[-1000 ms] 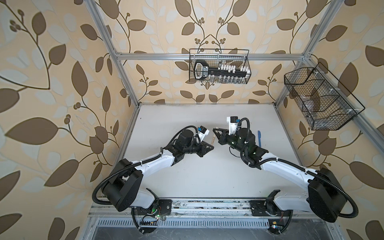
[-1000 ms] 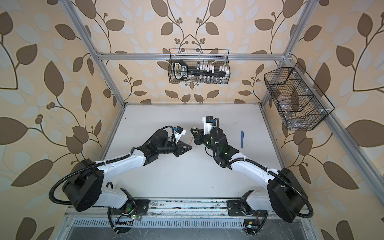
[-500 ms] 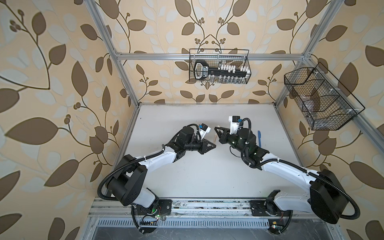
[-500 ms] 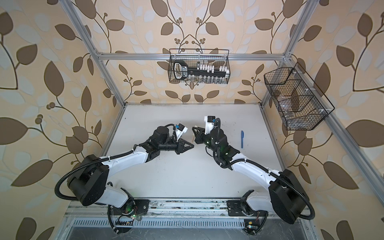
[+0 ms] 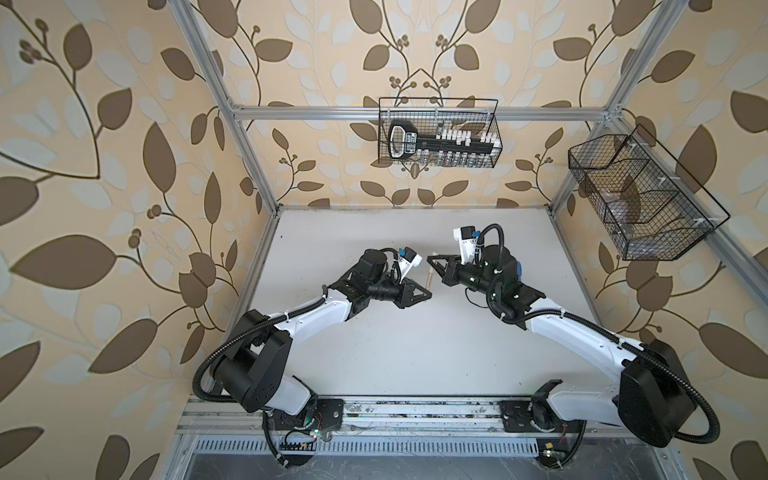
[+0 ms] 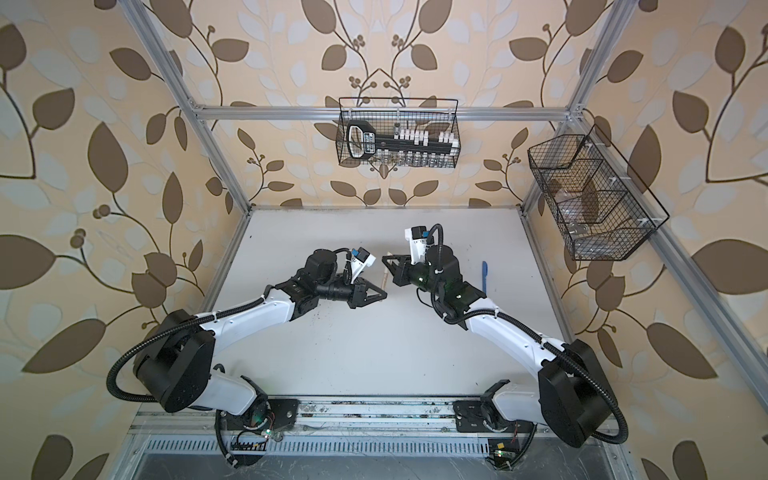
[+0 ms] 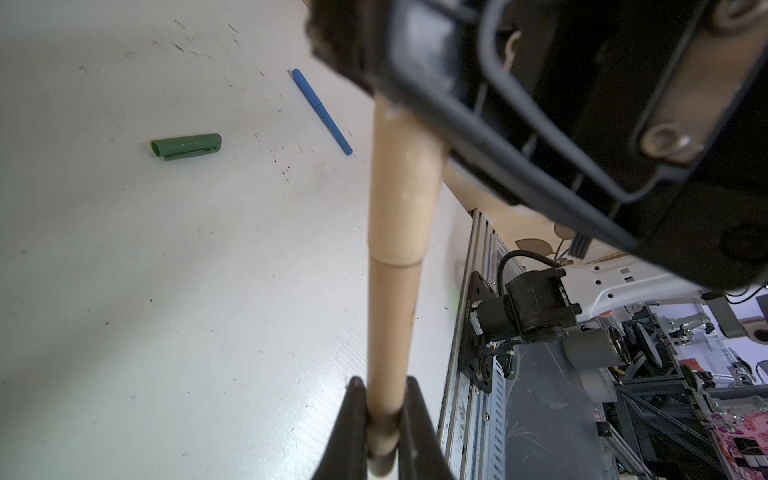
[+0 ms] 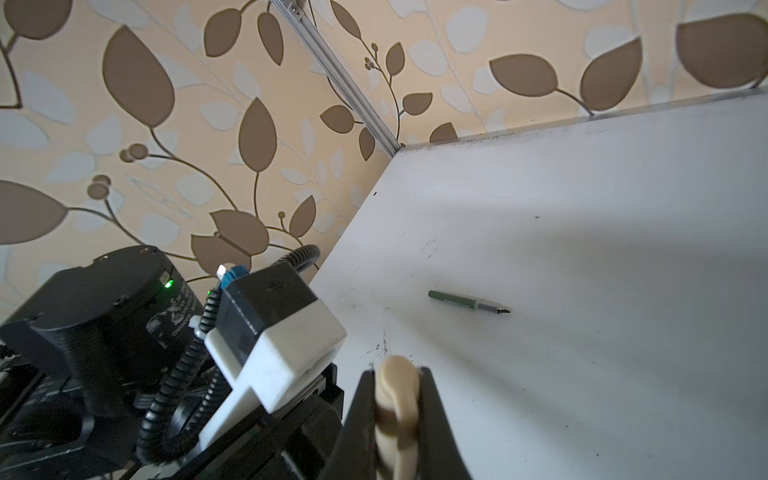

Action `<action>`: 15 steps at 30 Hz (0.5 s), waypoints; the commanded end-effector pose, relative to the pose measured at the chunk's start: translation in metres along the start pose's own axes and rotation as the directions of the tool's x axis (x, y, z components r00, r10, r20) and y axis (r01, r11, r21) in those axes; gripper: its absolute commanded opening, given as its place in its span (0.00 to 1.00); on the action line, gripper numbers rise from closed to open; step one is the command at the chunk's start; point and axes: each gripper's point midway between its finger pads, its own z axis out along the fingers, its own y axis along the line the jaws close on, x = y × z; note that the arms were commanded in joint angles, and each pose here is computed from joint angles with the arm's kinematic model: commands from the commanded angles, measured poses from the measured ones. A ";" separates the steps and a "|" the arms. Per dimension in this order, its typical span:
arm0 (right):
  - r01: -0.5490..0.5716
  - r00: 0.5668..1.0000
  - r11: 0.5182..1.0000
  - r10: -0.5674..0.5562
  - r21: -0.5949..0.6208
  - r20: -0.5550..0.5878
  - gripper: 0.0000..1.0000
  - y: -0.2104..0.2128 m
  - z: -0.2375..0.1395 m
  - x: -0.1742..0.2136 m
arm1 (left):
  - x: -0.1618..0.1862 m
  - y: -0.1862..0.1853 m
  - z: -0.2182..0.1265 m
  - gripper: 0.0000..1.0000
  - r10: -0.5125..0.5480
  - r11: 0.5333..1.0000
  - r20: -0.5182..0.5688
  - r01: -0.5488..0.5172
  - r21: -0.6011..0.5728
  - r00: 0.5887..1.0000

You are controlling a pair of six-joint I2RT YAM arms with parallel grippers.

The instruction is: Insert the pens into the pen caps

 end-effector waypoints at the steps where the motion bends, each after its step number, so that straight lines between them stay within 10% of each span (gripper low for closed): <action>1: -0.112 0.888 0.991 0.130 0.068 -0.440 0.00 -0.030 -0.019 0.122 | -0.121 -0.039 -0.068 0.44 0.280 0.960 0.375 -0.254 -0.119 0.884; 15: -0.166 0.980 0.986 0.164 -0.006 -0.111 0.00 -0.030 -0.041 0.040 | -0.050 -0.017 -0.055 0.69 -0.040 0.999 0.269 0.039 0.006 0.962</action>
